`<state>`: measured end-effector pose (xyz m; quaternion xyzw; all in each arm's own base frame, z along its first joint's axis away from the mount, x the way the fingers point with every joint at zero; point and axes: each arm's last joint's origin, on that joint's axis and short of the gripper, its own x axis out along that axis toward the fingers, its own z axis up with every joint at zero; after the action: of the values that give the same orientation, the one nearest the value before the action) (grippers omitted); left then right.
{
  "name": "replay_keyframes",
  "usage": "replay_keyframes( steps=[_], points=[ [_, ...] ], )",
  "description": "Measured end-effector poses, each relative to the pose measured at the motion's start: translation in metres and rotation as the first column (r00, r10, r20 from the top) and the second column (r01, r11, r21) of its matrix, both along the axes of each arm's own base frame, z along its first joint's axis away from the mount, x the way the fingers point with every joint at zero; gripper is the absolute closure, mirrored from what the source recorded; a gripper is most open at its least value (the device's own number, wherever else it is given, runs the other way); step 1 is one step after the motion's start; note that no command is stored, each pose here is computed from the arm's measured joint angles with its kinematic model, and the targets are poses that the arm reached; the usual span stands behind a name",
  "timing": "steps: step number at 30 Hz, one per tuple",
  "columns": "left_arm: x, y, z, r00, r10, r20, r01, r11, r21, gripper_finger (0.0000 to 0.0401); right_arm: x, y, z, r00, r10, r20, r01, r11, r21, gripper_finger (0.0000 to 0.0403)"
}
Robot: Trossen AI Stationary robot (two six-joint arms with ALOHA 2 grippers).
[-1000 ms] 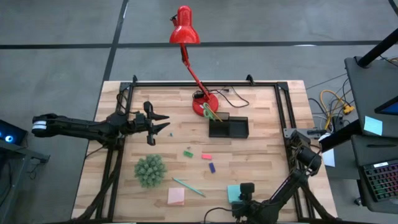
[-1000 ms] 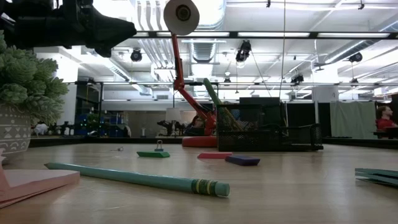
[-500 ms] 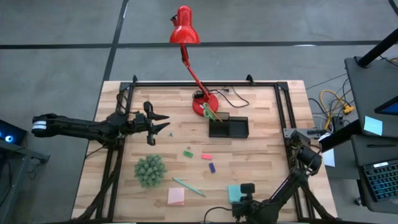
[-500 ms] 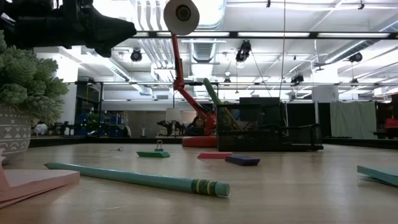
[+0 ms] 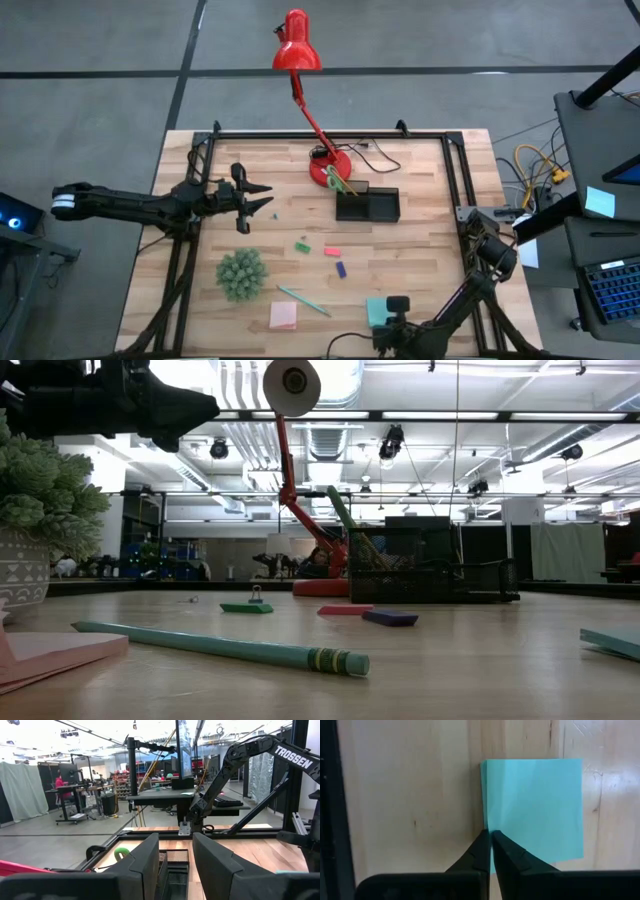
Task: Pick and place office supplies into organizer
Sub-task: Put the top blue sticky note into the right compartment of the desk organizer
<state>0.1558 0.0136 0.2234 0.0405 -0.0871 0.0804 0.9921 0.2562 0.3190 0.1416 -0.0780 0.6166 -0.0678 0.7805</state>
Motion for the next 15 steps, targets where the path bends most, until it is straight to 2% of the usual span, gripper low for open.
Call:
replay_keyframes(
  steps=[15],
  points=[
    [0.0,0.0,0.0,1.0,0.0,0.0,0.0,1.0,0.0,0.0294,0.003,0.002,0.023,0.999,-0.001,0.046,0.003,0.998,-0.055,0.0395]
  ],
)
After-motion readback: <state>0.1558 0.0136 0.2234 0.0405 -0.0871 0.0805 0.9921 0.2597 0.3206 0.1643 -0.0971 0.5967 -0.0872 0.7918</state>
